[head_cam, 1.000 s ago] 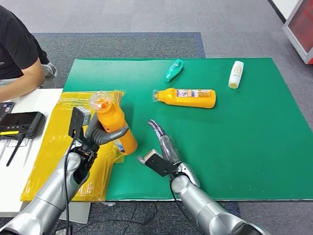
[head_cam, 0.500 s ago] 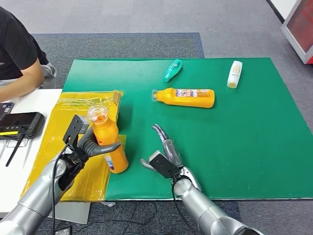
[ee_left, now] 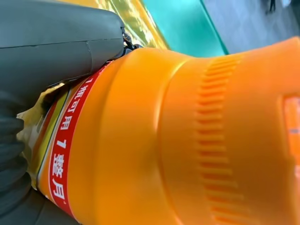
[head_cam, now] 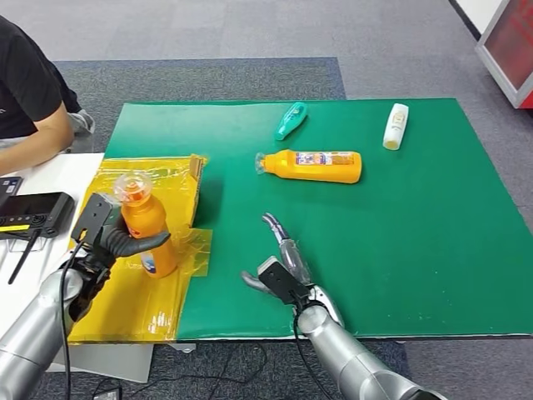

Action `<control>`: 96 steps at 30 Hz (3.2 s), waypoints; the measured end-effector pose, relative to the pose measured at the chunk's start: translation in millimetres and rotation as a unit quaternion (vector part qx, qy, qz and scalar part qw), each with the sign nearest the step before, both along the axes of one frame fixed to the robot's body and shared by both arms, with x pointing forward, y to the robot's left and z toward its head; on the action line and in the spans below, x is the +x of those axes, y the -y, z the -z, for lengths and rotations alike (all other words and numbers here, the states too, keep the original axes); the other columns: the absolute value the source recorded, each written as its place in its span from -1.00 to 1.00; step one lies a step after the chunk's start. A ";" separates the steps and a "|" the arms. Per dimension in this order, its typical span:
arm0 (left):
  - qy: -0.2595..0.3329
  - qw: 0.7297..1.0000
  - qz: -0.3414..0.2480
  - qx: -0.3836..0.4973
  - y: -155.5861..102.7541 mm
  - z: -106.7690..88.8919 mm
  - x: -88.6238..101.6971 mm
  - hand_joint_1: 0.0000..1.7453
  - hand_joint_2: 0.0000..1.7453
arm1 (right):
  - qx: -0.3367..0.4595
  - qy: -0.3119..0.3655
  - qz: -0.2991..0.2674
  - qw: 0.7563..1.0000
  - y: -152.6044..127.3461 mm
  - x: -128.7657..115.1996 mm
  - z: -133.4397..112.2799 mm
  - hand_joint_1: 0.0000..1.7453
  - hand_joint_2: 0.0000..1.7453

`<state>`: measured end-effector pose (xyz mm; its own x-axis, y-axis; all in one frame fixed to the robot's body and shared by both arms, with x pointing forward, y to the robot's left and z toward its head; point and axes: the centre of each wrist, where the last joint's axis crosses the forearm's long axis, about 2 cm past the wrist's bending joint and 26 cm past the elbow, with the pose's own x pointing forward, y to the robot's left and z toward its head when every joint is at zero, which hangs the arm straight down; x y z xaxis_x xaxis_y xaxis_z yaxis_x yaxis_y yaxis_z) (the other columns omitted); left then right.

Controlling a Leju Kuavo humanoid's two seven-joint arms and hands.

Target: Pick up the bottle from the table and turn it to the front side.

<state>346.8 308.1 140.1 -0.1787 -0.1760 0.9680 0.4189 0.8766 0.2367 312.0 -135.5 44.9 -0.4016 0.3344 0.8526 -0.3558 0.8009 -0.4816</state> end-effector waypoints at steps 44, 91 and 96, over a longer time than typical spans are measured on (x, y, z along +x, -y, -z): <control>0.008 0.994 -0.012 0.104 -64.1 -19.5 -9.3 1.00 1.00 | 0.001 -0.017 -0.008 1.000 1.2 -6.4 6.2 -1.00 1.00; -0.032 0.979 0.098 0.176 -15.7 -10.9 51.1 1.00 1.00 | 0.018 -0.021 -0.027 0.999 -15.5 -7.4 0.2 -1.00 1.00; -0.027 0.977 0.097 0.186 -13.1 -8.1 49.9 1.00 1.00 | 0.017 -0.021 -0.030 0.999 -15.7 -7.3 0.0 -1.00 1.00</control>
<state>396.7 321.2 148.2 -0.1944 -0.4854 0.8524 0.5887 0.6374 0.4972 304.7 -119.8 44.9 -0.3841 0.2817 0.8793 -0.4225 0.7931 -0.4387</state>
